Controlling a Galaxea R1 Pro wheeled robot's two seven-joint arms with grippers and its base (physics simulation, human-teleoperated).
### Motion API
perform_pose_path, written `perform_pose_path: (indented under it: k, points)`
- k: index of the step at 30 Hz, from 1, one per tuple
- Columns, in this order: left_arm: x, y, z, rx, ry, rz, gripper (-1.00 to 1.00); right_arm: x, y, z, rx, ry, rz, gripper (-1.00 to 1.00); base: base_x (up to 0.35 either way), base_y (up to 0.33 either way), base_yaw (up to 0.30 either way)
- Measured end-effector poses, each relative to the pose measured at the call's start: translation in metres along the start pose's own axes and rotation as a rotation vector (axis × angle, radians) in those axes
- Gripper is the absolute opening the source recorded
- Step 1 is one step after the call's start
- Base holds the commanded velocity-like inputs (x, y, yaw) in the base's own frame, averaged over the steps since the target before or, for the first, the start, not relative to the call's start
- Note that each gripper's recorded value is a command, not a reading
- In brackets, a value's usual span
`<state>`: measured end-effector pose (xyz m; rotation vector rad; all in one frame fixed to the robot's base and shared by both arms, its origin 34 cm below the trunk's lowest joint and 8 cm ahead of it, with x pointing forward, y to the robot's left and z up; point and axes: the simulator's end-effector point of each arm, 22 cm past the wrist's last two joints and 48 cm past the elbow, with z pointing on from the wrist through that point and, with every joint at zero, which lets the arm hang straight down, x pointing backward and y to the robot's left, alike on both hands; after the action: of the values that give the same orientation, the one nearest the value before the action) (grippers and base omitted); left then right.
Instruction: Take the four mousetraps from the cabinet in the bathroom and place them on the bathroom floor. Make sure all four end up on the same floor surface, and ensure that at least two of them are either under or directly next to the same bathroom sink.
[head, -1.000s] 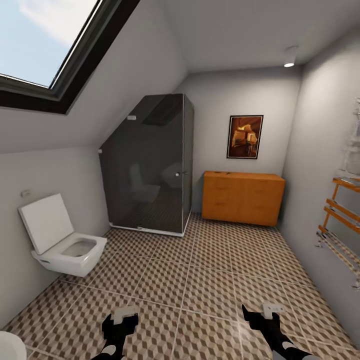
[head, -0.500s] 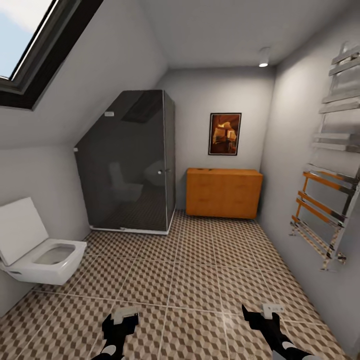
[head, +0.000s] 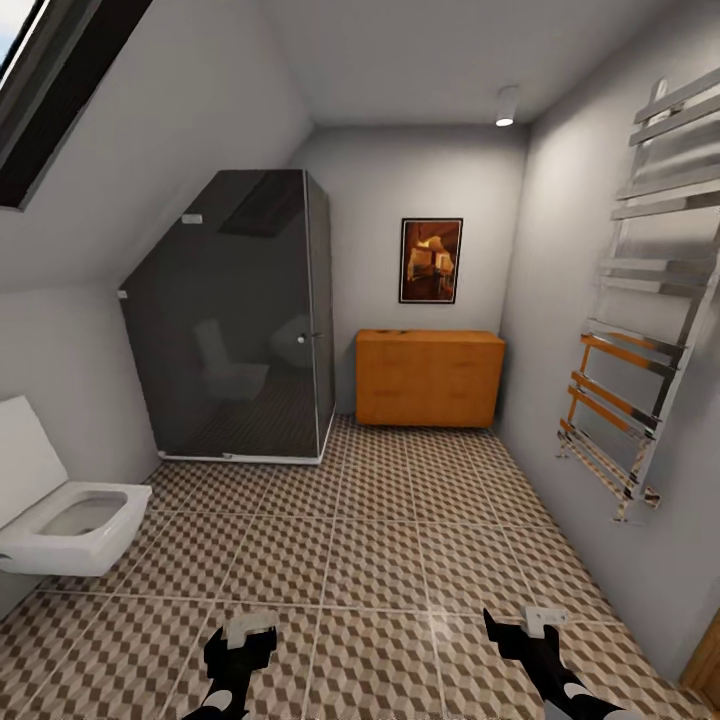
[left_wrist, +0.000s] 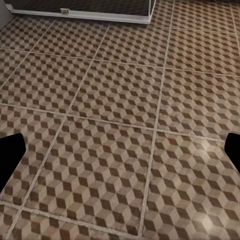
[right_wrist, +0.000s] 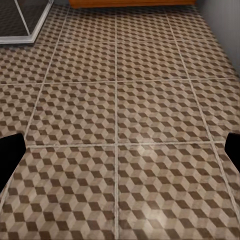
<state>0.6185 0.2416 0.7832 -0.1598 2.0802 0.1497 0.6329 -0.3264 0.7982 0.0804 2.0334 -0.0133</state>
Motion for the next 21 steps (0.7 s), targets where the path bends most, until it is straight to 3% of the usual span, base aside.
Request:
perform_pose_path:
  k: [21]
  points:
    - [0.014,0.000,0.002,0.000,0.026,0.004,1.00,0.015,-0.001,0.002,0.002,0.027,-0.001,1.00,0.000,0.000,-0.001]
